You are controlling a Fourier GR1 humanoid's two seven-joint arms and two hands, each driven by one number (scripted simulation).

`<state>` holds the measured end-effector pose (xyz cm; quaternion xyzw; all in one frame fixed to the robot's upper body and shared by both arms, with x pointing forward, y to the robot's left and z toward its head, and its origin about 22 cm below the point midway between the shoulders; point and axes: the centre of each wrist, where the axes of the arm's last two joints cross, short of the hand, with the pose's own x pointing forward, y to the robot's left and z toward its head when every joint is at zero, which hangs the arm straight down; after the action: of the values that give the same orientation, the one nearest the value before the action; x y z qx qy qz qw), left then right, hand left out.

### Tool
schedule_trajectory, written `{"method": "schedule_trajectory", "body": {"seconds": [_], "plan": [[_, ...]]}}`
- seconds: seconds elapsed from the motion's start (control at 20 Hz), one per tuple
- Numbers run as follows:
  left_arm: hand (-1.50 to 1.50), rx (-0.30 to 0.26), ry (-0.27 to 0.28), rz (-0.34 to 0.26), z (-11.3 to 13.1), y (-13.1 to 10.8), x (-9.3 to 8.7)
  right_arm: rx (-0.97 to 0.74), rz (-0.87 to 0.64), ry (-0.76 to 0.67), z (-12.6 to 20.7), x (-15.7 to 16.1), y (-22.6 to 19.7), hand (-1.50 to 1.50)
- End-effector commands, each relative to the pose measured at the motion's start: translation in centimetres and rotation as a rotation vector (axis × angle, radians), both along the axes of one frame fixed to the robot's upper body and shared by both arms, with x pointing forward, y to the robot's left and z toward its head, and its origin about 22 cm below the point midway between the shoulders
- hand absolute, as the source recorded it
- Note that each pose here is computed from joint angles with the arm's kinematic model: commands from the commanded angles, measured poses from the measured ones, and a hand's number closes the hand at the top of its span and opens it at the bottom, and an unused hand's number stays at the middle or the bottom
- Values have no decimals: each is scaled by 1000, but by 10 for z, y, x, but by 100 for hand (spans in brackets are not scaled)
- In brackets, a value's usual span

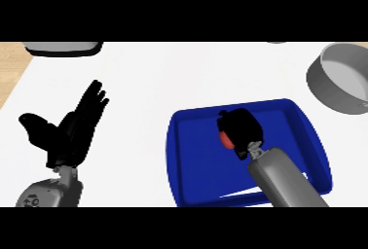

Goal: Pick the bell pepper from the tray and place it in the pot

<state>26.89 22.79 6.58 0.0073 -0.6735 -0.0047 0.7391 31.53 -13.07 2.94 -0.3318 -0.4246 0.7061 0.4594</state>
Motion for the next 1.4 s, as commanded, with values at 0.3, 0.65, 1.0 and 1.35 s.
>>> {"method": "schedule_trajectory", "body": {"seconds": [0.3,0.65,1.0,1.35], "plan": [[0,26,-2,70,0,18,-10,116,-351,-41,-4,-9,-140,150],[0,-3,7,87,-4,15,-13,294,-843,-140,32,-64,-327,150],[0,9,-1,16,-2,14,-17,245,-940,-431,87,-127,-401,150],[0,-7,2,32,6,6,2,420,-822,-626,163,-156,-424,150]]}}
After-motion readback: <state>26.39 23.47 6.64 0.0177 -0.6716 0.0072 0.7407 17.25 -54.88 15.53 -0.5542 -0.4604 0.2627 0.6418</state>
